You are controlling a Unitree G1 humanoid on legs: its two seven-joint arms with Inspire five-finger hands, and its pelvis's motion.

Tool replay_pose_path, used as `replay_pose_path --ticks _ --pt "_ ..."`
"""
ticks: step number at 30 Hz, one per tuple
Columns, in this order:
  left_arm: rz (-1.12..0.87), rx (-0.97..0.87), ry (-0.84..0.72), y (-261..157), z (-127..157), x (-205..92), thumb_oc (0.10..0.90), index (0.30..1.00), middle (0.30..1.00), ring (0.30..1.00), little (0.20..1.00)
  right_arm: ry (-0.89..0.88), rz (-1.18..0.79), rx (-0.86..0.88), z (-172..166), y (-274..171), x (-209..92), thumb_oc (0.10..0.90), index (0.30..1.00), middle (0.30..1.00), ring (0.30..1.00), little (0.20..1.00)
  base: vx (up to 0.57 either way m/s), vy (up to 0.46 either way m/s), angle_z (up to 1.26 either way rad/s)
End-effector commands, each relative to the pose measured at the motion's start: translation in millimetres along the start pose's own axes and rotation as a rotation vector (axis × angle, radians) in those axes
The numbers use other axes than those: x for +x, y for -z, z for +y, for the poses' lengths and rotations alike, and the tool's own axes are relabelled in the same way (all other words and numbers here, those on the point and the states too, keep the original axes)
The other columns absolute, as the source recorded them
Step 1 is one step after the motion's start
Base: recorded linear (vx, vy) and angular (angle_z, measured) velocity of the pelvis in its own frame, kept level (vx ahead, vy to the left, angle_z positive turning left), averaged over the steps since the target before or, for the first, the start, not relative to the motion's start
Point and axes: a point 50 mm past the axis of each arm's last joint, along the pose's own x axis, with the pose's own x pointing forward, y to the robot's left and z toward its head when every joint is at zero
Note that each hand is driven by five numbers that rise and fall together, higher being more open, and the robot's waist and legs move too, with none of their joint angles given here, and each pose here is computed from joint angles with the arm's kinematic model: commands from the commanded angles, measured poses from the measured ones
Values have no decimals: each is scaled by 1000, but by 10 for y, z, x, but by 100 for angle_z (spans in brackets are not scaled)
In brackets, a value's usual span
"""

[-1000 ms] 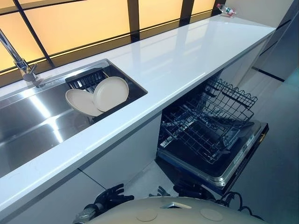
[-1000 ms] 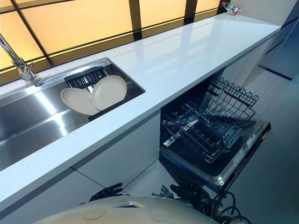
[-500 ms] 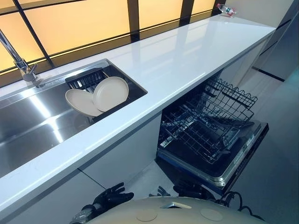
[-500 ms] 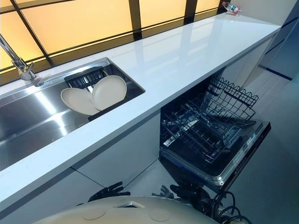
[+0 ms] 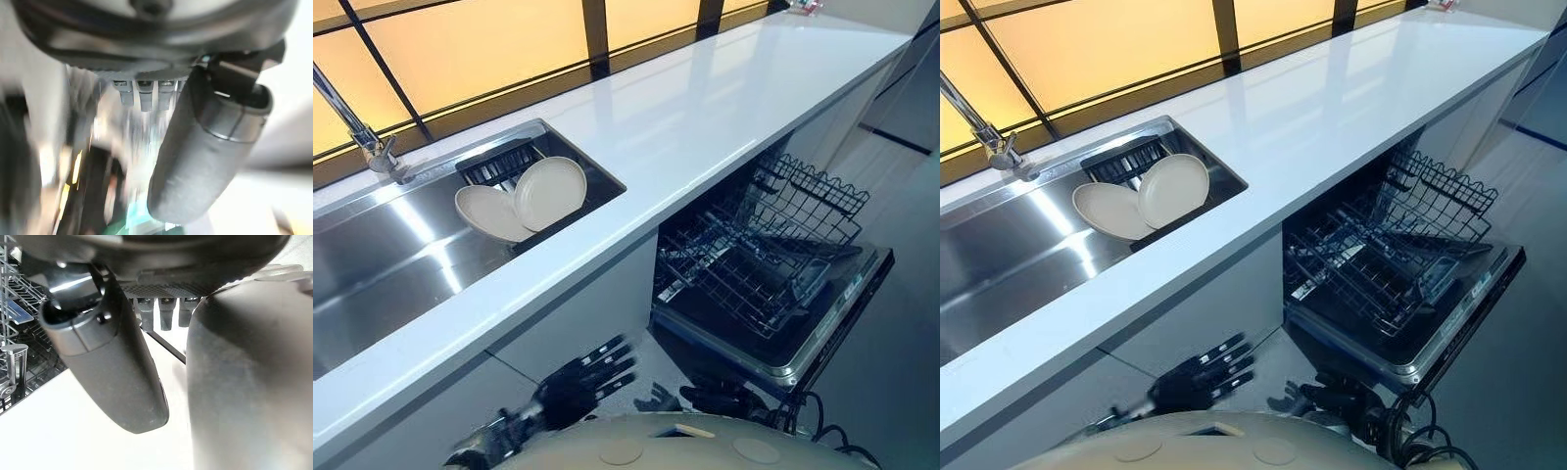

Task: Pick up plates and place into dishwasher.

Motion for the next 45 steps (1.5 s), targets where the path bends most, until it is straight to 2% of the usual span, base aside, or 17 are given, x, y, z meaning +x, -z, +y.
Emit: replay_pose_path --ticks 1,5,6,11,14,16,17,19,20,21,23,24,28,35,37,41,45 --pt "-8 191 453 -608 -545 688 800 900 900 900 900 -67 -51 -48 200 -295 135 800 900 900 900 900 -32 -12 0" --pt "58 277 651 -848 -1172 1050 800 900 900 900 900 -69 -58 -54 273 -327 172 800 900 900 900 900 -26 -15 3" --pt "58 284 731 -920 -1441 1145 800 900 900 900 900 -69 -60 -53 303 -324 186 800 900 900 900 900 0 0 0" --pt "-55 151 1029 -1091 -2250 1287 800 900 900 900 900 -68 -56 -44 335 -277 195 800 900 900 900 900 5 -7 0" --pt "-233 145 1087 -1316 -2602 1278 800 900 900 900 900 -68 -49 -46 348 -249 196 800 900 900 900 900 12 -7 1" --pt "-336 215 1045 -1446 -2690 1265 800 900 900 900 900 -68 -46 -45 351 -232 194 800 900 900 900 900 36 -10 1" --pt "-536 414 936 -1684 -2796 1180 800 900 900 900 900 -66 -40 -45 351 -205 191 800 900 900 900 900 44 1 0" --pt "-741 622 740 -1958 -2856 1020 800 900 900 900 900 -55 -35 -41 341 -160 180 800 900 900 900 900 53 9 -1" --pt "-770 660 717 -1977 -2865 1001 800 900 900 900 900 -54 -35 -41 340 -157 180 800 900 900 900 900 63 21 -1" --pt "-933 838 514 -2209 -2899 834 800 900 900 900 900 -38 -31 -38 298 -107 156 800 900 900 900 900 65 26 -1" --pt "-1055 978 353 -2356 -2928 715 800 900 900 900 900 -27 -26 -38 272 -70 139 800 900 900 900 900 73 30 0" --pt "-1212 1154 128 -2547 -2969 551 800 900 900 900 900 -16 -21 -33 235 -33 119 800 900 900 900 900 78 26 2" --pt "-1427 1580 -323 -2921 -3062 207 800 900 900 900 900 -7 -15 -22 169 6 86 800 900 900 900 900 97 27 7" --pt "-1466 1952 -887 -3421 -3118 -238 800 900 900 900 900 10 -5 -35 78 21 43 800 900 900 900 900 90 46 6" --pt "-1441 1978 -993 -3558 -3102 -351 800 900 900 900 900 17 -1 -43 53 30 30 800 900 900 900 900 77 76 1" --pt "-1329 1972 -1117 -3768 -3025 -450 800 900 900 900 900 25 2 -47 8 43 3 800 900 900 900 900 73 74 0" --pt "-1088 1949 -1214 -3973 -2850 -466 800 900 900 900 900 32 10 -67 -32 56 -22 800 900 900 900 900 83 81 0"
